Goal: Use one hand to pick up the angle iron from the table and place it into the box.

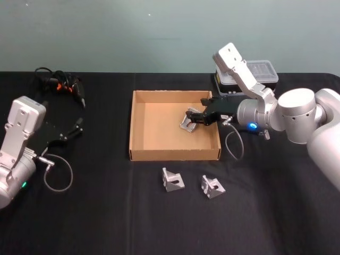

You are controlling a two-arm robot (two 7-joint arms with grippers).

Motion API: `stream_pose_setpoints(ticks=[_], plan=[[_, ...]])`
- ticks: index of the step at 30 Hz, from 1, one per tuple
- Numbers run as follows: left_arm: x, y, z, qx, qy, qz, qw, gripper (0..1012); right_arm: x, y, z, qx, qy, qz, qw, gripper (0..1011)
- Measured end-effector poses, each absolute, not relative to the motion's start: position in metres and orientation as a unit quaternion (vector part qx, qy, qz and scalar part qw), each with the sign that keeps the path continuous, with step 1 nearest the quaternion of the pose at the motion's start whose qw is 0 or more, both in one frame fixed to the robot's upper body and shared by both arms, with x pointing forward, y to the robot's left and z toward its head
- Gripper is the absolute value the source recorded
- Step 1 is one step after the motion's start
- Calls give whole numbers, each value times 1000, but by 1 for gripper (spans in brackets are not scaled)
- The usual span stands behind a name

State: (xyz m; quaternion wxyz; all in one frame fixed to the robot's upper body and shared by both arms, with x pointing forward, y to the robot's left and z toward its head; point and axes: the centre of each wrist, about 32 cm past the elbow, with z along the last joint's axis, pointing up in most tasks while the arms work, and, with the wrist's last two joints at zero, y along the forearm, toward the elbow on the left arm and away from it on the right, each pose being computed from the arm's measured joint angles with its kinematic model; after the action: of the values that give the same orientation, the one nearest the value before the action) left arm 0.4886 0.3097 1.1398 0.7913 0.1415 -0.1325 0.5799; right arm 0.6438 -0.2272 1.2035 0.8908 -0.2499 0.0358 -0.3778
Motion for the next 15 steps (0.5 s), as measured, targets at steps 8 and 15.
stream_pose_setpoints(ticks=[8,15], plan=[[489,310,1140,141,-132,580,791,1011,642,-229,1203,-249,35,-378,891,886],[489,310,1140,141,-132,580,791,1011,630,-236,1205,-247,32,-376,893,1004]])
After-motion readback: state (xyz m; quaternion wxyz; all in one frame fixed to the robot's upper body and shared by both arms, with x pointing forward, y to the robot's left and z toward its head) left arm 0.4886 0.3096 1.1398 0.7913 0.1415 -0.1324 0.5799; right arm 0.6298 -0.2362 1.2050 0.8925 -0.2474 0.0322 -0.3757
